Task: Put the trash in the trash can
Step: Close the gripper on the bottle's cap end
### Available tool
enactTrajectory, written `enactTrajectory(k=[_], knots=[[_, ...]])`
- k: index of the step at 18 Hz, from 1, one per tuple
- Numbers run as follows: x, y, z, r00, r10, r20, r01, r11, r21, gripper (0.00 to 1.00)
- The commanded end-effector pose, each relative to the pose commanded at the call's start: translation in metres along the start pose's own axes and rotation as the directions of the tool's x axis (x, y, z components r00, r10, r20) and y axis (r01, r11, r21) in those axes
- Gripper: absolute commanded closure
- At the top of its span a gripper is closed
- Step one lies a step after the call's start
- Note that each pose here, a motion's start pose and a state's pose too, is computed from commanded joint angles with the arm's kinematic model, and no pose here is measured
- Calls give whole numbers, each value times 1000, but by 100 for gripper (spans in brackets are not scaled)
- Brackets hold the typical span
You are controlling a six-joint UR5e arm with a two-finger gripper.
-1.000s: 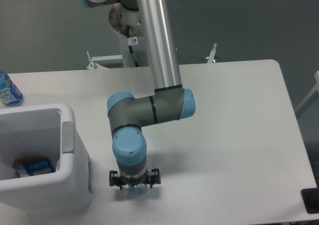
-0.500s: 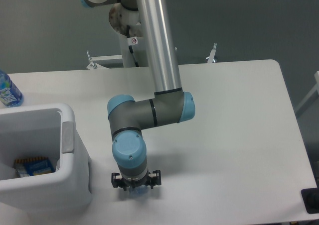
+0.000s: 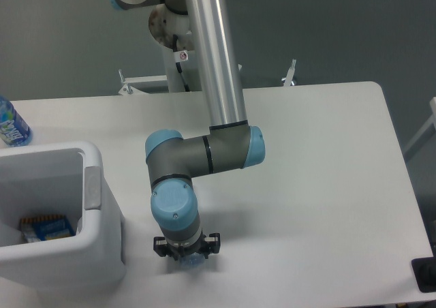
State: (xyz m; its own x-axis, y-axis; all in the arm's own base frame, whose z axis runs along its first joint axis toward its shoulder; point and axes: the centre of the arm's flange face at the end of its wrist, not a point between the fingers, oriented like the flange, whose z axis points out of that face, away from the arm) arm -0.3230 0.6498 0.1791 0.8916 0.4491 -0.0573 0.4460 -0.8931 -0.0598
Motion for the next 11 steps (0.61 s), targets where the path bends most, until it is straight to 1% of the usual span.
enactTrajectory(k=[8, 11], knots=[[0, -1, -5, 1000, 1, 3, -1, 1000, 7, 36], [-1, -1, -11, 1000, 4, 3, -4, 1000, 17, 42]])
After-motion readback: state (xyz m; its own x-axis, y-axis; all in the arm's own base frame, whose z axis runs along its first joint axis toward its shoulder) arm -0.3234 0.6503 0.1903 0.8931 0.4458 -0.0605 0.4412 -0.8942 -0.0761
